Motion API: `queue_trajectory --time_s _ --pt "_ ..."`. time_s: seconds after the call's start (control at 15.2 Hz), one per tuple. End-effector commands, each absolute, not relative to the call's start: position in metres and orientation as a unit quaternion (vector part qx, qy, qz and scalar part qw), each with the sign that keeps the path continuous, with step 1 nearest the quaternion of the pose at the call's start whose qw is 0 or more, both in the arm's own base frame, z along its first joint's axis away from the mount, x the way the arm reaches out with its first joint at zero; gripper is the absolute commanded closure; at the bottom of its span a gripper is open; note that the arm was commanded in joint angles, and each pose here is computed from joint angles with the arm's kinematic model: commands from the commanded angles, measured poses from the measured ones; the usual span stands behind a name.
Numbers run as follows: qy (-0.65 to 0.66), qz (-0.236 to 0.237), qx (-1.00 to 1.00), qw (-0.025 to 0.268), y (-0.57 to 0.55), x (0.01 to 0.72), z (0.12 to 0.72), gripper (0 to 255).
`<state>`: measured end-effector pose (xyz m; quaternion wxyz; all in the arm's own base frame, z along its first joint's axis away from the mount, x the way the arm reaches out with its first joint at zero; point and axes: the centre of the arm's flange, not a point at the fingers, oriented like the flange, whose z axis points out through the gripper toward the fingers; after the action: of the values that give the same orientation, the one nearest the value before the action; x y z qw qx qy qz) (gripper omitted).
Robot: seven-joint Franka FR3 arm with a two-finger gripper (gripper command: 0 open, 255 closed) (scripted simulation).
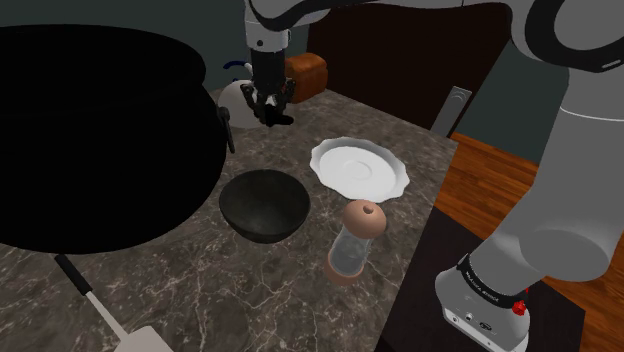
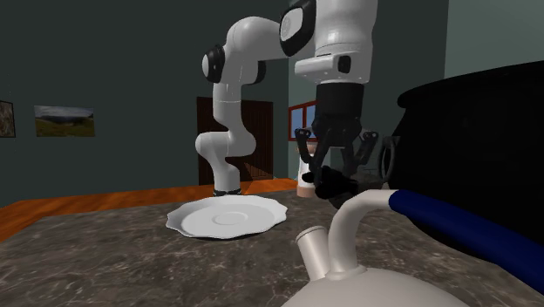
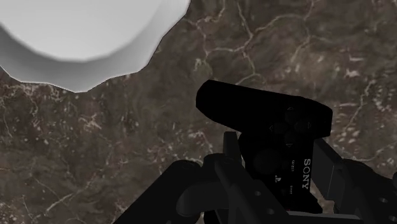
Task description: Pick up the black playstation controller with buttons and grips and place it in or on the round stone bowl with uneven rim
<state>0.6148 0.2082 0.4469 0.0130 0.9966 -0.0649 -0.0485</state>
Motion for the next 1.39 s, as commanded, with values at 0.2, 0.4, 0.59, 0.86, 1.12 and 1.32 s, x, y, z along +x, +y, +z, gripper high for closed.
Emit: queue_trajectory --time_s 0.2,0.4,0.59,0.86,1.12,1.32 --pt "-0.065 -0.049 0.997 0.013 0.209 0.614 0.473 255" --pt "-0.065 -0.049 0.997 0.013 0.209 0.614 0.489 255" --pt "-0.065 -0.049 0.997 0.013 0.209 0.614 0.501 255" --pt "-0.065 -0.049 0.997 0.013 0.24 0.572 0.5 255" --pt "-0.065 -0.049 0.997 0.013 0.271 0.529 0.499 255" --pt "-0.065 -0.049 0.997 0.013 0.295 0.497 0.498 255"
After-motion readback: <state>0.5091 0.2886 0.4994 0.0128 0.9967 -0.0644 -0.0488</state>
